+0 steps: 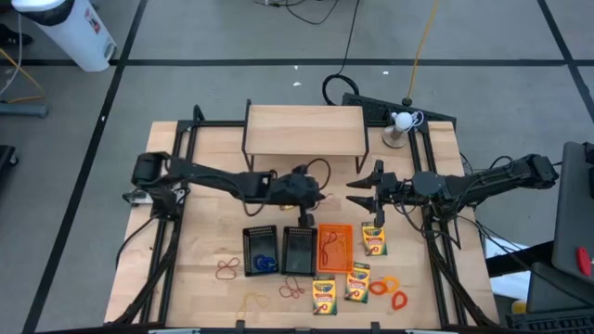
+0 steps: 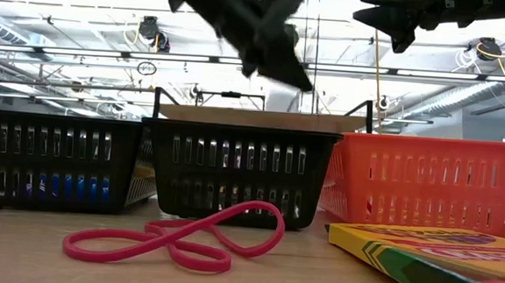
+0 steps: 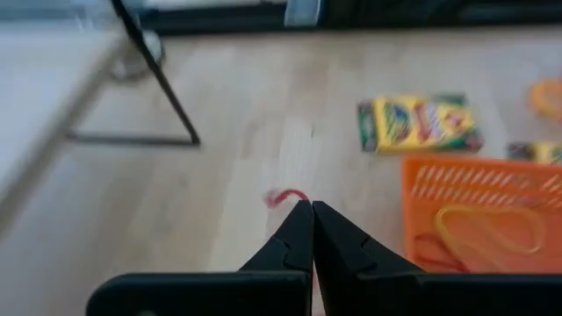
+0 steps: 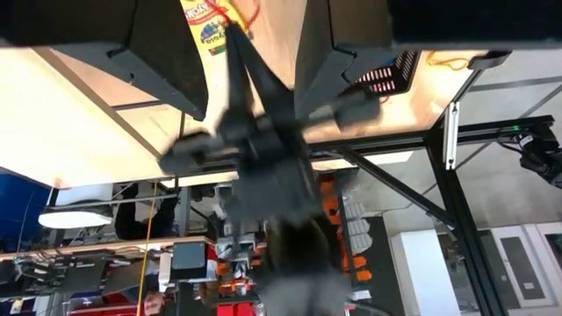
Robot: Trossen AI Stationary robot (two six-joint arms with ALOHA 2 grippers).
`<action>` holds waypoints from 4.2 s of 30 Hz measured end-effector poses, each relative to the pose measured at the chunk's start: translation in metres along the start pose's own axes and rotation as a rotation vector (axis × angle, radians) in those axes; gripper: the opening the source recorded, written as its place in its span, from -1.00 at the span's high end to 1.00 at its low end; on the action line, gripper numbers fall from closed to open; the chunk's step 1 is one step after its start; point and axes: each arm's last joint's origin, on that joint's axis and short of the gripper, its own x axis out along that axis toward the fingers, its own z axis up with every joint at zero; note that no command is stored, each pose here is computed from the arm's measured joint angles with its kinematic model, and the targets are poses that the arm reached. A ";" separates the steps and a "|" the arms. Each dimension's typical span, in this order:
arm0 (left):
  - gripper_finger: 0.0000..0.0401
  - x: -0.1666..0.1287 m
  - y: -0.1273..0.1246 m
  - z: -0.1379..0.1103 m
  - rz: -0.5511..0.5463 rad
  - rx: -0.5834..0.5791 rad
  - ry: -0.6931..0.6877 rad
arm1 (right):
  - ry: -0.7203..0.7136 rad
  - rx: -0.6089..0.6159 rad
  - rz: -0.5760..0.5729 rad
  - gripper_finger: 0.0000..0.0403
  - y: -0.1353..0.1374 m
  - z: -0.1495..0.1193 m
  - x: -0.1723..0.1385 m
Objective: Pick & Place Office Desk Supplies
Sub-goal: Put the red rubber band into the orange bin
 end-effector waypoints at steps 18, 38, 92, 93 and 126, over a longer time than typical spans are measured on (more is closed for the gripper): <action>1.00 -0.093 -0.007 0.059 -0.077 0.088 -0.325 | 0.075 -0.013 0.075 0.21 0.003 -0.011 0.009; 1.00 -0.093 -0.009 0.063 -0.138 0.091 -0.381 | -0.020 -0.050 0.076 0.21 0.007 -0.019 0.037; 1.00 -0.094 -0.011 0.067 -0.206 0.092 -0.432 | -0.064 -0.034 0.079 0.21 0.008 -0.016 0.039; 1.00 -0.094 -0.011 0.067 -0.206 0.092 -0.432 | -0.064 -0.032 0.079 0.21 0.008 -0.016 0.039; 0.96 -0.094 -0.011 0.067 -0.206 0.086 -0.431 | -0.072 -0.044 0.078 1.00 0.008 -0.015 0.039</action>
